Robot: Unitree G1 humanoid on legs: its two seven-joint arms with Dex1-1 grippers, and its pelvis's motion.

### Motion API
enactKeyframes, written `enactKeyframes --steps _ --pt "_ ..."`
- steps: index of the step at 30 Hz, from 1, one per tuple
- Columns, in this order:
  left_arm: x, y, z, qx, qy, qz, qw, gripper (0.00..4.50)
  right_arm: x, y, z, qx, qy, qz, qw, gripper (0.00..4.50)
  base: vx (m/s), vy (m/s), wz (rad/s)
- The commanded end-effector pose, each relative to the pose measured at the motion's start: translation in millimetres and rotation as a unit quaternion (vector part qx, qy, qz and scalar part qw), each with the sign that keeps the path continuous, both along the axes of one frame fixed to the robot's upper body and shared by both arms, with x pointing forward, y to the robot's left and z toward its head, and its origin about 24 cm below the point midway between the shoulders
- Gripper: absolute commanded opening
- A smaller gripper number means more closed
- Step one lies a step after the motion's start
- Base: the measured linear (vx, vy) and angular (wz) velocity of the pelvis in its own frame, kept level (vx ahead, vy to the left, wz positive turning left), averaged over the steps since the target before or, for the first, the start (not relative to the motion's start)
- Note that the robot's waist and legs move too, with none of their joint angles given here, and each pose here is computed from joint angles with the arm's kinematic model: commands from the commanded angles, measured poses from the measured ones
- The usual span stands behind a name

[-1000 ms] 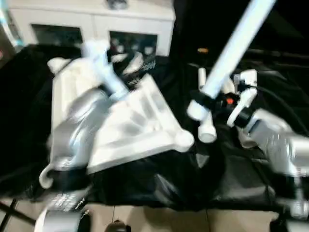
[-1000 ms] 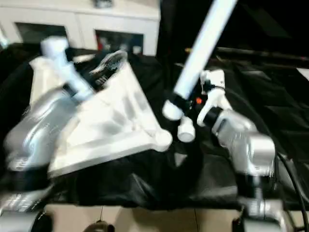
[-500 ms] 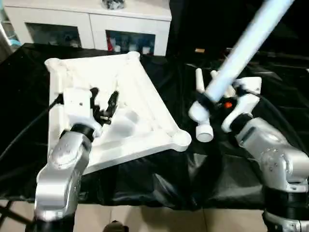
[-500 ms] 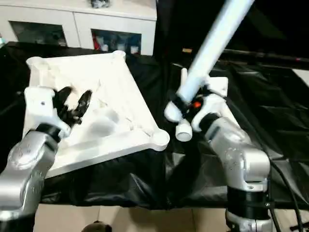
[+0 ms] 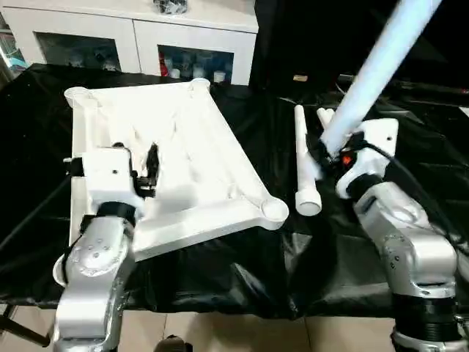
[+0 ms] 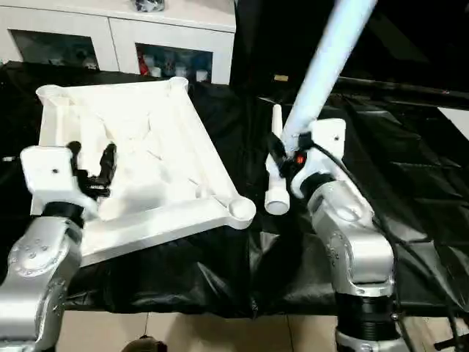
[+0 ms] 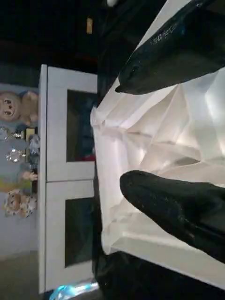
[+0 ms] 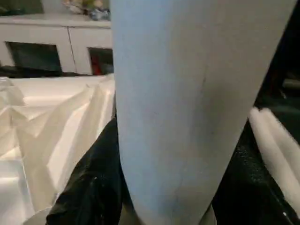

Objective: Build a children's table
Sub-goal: Pick table leg

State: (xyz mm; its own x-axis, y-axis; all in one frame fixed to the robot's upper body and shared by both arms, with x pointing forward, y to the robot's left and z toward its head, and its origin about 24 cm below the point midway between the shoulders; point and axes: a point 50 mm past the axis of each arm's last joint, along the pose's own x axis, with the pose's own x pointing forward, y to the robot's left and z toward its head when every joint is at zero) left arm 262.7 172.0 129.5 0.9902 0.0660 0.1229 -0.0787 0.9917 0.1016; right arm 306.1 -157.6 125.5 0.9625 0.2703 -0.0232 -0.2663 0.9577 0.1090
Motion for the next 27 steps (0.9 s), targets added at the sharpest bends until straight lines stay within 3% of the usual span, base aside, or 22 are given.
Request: enactKeyframes --steps 1,7,11,12,14,16,19,21,23,27 --pt "4.9 -10.3 1.0 0.012 -0.003 -0.003 1.0 3.01 -0.8 -7.4 -1.5 -0.005 -0.015 -0.004 1.0 1.93 0.0 0.0 0.0" --pt "20.8 -22.3 3.9 0.039 0.004 -0.016 0.999 3.01 4.2 2.0 -7.0 -0.046 -0.021 0.021 0.998 1.93 -0.042 -0.151 0.32" --pt "26.4 -22.4 -0.5 0.009 0.025 -0.029 0.999 3.01 10.2 1.2 -9.7 -0.051 -0.023 -0.007 0.998 1.93 -0.043 -0.182 0.3" --pt "27.7 -21.2 -0.5 0.007 0.03 -0.027 0.999 3.01 8.5 2.9 -10.1 -0.014 -0.023 0.001 1.0 1.93 -0.002 -0.143 0.1" --pt "28.9 -19.1 -0.2 0.009 0.034 -0.021 0.999 3.01 7.0 3.3 -13.4 0.01 0.0 0.007 1.0 1.93 -0.003 -0.149 0.14" --pt "30.6 -14.7 -1.2 0.014 0.031 -0.017 0.999 3.01 4.5 6.3 -20.9 0.071 0.05 0.014 0.996 1.93 0.012 -0.147 0.13" --pt "31.4 -13.8 -6.1 0.017 0.032 -0.017 0.999 3.01 1.3 9.9 -23.1 0.124 0.055 0.026 0.99 1.93 0.007 -0.081 0.07" --pt "32.5 -12.9 -7.2 0.006 0.034 -0.024 0.999 3.01 0.2 14.6 -26.2 0.086 0.075 0.026 0.993 1.93 0.0 0.0 0.0" --pt "33.6 -10.5 -11.7 0.004 0.037 -0.018 0.999 3.01 -0.6 16.4 -24.7 0.046 0.06 0.031 0.997 1.93 -0.026 0.078 -0.03" --pt "31.5 -8.2 -16.6 -0.014 0.022 -0.025 0.999 3.01 -3.4 19.1 -18.0 0.047 0.021 0.034 0.998 1.93 -0.01 0.033 0.03"
